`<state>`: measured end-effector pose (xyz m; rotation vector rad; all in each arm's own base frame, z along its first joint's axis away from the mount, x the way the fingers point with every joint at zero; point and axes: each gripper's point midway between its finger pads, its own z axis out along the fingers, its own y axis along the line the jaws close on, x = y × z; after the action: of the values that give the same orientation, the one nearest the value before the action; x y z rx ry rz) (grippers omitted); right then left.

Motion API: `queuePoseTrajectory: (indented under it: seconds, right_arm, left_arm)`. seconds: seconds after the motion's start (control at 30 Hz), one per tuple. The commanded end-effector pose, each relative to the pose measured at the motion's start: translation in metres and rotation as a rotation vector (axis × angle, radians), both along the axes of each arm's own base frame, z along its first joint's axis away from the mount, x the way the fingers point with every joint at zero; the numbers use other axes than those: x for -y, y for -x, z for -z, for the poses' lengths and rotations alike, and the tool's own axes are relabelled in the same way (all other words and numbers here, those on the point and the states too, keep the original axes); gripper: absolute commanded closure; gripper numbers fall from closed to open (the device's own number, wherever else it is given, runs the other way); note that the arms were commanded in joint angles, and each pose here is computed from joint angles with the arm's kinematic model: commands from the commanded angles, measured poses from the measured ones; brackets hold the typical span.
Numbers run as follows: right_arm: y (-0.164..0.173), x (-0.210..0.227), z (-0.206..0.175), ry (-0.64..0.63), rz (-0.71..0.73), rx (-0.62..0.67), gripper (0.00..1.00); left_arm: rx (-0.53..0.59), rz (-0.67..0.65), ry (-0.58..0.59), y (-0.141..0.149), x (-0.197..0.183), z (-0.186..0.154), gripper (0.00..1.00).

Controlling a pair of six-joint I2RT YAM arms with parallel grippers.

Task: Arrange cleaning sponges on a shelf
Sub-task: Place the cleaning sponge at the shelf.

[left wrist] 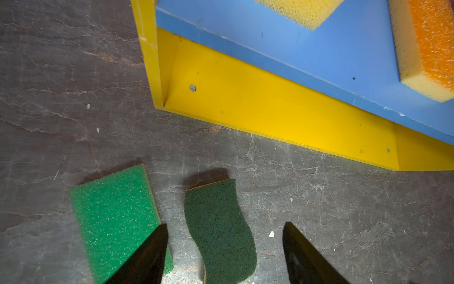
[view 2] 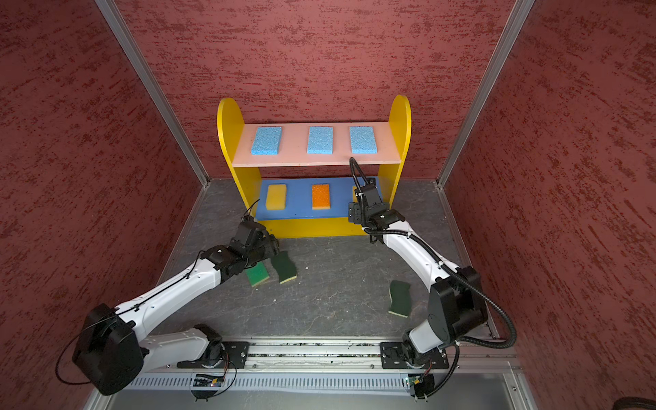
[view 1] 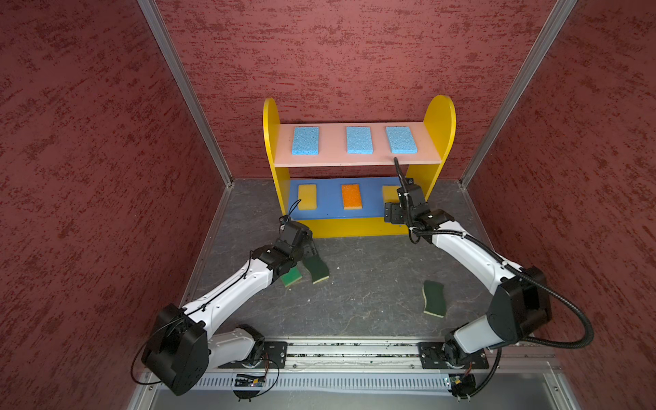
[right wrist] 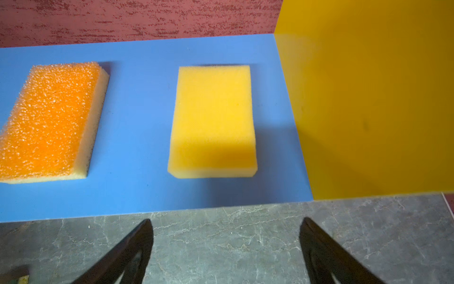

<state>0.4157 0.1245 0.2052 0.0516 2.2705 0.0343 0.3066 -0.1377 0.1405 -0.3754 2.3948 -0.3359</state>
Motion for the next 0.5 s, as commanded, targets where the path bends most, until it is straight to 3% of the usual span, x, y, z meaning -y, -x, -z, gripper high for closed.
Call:
queuePoseTrajectory:
  seconds: [0.0,0.23,0.47]
  right_arm:
    - [0.008,0.0,-0.002,-0.068,0.002,0.005,0.06]
    - [0.037,-0.002,0.009,-0.163,-0.009,-0.03,0.06]
    - [0.068,0.01,0.004,-0.18,-0.014,-0.006,0.06]
  left_arm:
    - [0.011,-0.005,-0.012,0.005,-0.003,-0.007,0.26]
    - [0.012,-0.002,-0.023,0.015,-0.004,-0.011,0.26]
    - [0.014,0.01,-0.079,0.028,-0.006,-0.009,0.26]
